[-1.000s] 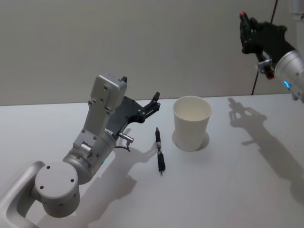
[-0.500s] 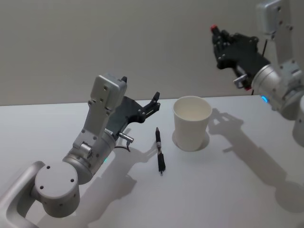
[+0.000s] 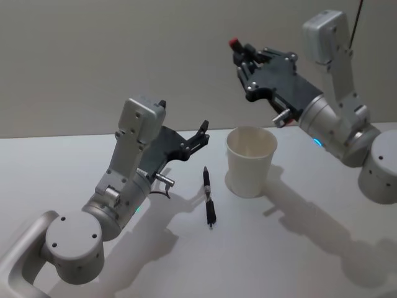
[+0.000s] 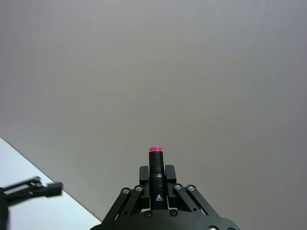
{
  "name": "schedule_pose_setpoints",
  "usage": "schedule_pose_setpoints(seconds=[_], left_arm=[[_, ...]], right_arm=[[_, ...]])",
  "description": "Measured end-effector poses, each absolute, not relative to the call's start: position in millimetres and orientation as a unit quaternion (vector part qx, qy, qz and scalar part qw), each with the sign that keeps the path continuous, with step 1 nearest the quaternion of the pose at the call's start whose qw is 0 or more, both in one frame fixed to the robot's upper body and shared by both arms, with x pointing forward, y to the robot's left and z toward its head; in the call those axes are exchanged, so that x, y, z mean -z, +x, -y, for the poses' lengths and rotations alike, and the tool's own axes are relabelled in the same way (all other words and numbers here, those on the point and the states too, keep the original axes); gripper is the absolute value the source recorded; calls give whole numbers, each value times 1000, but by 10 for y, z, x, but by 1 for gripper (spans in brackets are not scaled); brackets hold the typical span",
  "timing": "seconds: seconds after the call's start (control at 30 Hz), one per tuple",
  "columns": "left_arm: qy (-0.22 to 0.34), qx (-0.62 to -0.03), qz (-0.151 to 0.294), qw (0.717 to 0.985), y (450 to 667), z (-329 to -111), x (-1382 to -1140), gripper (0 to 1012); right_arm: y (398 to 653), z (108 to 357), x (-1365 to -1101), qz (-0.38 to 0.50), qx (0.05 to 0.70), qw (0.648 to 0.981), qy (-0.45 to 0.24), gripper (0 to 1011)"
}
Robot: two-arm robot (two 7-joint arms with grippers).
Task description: Place the pen into the pen holder.
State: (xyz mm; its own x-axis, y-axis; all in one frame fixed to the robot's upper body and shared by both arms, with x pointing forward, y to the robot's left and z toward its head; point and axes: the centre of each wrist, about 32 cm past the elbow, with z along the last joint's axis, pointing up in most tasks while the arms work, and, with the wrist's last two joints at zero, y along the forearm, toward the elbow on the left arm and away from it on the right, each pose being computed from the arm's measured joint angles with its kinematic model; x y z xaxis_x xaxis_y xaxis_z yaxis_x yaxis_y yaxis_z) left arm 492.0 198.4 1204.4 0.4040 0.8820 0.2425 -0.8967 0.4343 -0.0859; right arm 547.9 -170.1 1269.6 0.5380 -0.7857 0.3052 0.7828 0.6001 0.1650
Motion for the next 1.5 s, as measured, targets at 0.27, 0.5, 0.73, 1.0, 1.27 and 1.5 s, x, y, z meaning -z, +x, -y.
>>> schedule_pose_setpoints(seconds=[0.27,0.5,0.73,1.0,1.27,1.5], left_arm=[[29,-531,126,837,4920,-1984,-12044,1004],[29,-531,126,837,4920,-1984,-12044,1004],[29,-531,126,837,4920,-1984,-12044,1004],[29,-531,126,837,4920,-1984,-12044,1004],[29,-531,126,837,4920,-1984,-12044,1004],[29,-531,126,837,4920,-1984,-12044,1004]], right_arm=[[5421,1590,-12760,195,408,891,45,185],[5394,1540,-12778,203,392,895,63,185],[5380,1509,-12729,206,403,889,64,185],[5378,1481,-12584,203,440,872,69,185],[5377,1424,-12410,195,467,858,89,185],[5380,1345,-12261,188,482,849,102,185]])
